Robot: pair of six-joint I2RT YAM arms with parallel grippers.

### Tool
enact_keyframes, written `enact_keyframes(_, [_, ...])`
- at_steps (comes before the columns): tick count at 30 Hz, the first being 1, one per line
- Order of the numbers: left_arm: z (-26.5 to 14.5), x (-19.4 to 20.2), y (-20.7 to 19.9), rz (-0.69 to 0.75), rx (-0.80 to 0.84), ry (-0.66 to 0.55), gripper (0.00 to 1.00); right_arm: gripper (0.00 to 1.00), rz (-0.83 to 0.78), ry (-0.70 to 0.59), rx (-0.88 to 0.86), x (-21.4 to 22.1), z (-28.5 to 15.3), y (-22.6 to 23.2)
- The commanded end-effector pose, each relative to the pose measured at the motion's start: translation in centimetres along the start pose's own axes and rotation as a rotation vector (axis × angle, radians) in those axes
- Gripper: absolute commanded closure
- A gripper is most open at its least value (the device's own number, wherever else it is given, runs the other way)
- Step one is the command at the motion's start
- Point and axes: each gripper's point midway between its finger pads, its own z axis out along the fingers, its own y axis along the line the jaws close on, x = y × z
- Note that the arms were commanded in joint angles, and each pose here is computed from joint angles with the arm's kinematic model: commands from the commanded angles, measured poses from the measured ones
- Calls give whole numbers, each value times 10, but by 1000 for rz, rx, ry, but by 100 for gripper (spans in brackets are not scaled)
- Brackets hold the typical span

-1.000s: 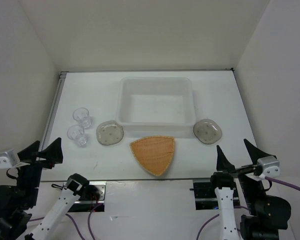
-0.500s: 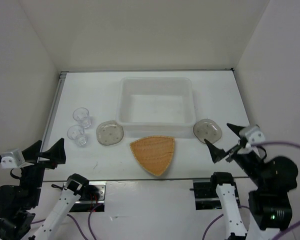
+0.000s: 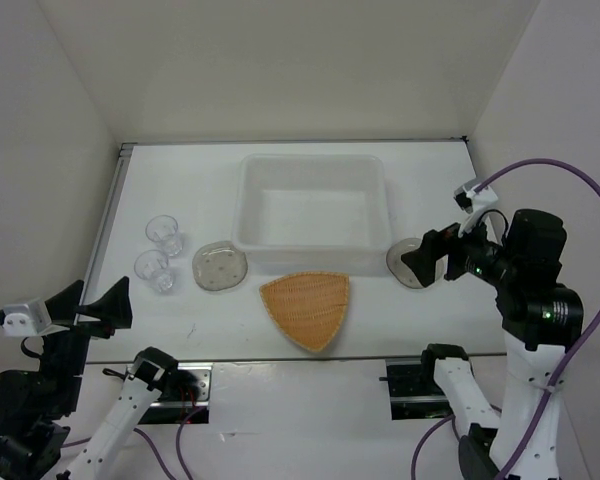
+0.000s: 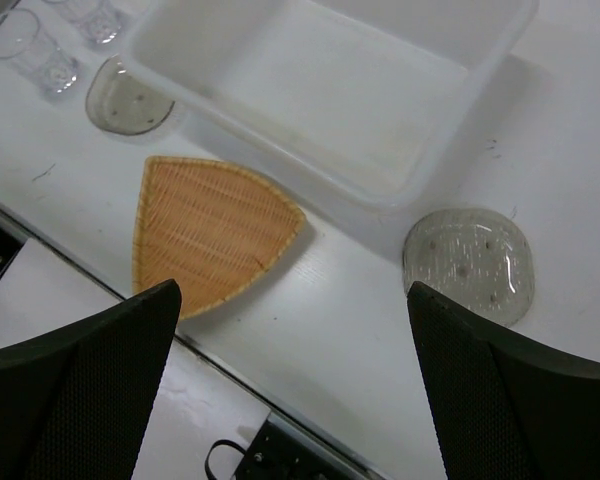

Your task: Place the mixed dishes into the plastic bin

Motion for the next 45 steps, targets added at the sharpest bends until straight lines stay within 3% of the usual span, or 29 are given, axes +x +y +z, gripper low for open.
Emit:
enact_keyframes(1, [-31,-27,8,-56,35,-157,0,2,14,63,-82,-5,9,5])
enact_keyframes(5, [-34,-28,-9,-5,142,-153,0,2,0,78,-153,0,15,13])
enact_keyframes(9, [-31,-25,-52,41,350,-97,0,2,6,-1,-32,5,16,-2])
enact_keyframes(11, [-35,-27,-80,-79,471,-47,0,2,22,-79,34,1,8,-5])
enact_keyframes(13, [-28,-13,-103,-314,498,118,0,2,-15,-190,54,-1,-1,0])
enact_keyframes(16, [-18,31,-139,-586,535,407,0,2,-58,-211,25,2,-5,7])
enact_keyframes(17, [-24,68,-145,-669,559,522,0,2,-61,-220,50,2,-8,5])
enact_keyframes(19, [-39,71,-142,-879,566,462,0,2,-39,-224,85,0,-10,1])
enact_keyframes(22, [-20,115,-138,-909,427,613,0,2,-35,-241,112,-3,-14,-2])
enact_keyframes(24, [-25,116,-140,-981,443,597,0,2,-34,-251,142,-3,-17,-5])
enact_keyframes(25, [-25,122,-143,-972,431,657,0,2,-32,-260,168,-3,-19,-8])
enact_keyframes(28, [-21,124,-138,-973,384,638,0,2,-53,-275,179,-4,-23,-7])
enact_keyframes(31, [-22,145,-140,-945,408,731,0,2,-73,-296,199,-5,-29,-5])
enact_keyframes(34, [-19,151,-120,-743,289,728,0,2,-96,-328,214,-6,-37,2])
enact_keyframes(36, [-14,118,-106,-574,230,576,0,2,-129,-357,229,-6,-44,8])
enact_keyframes(45, [10,129,-67,-350,59,638,0,2,-228,-408,261,-4,-57,25])
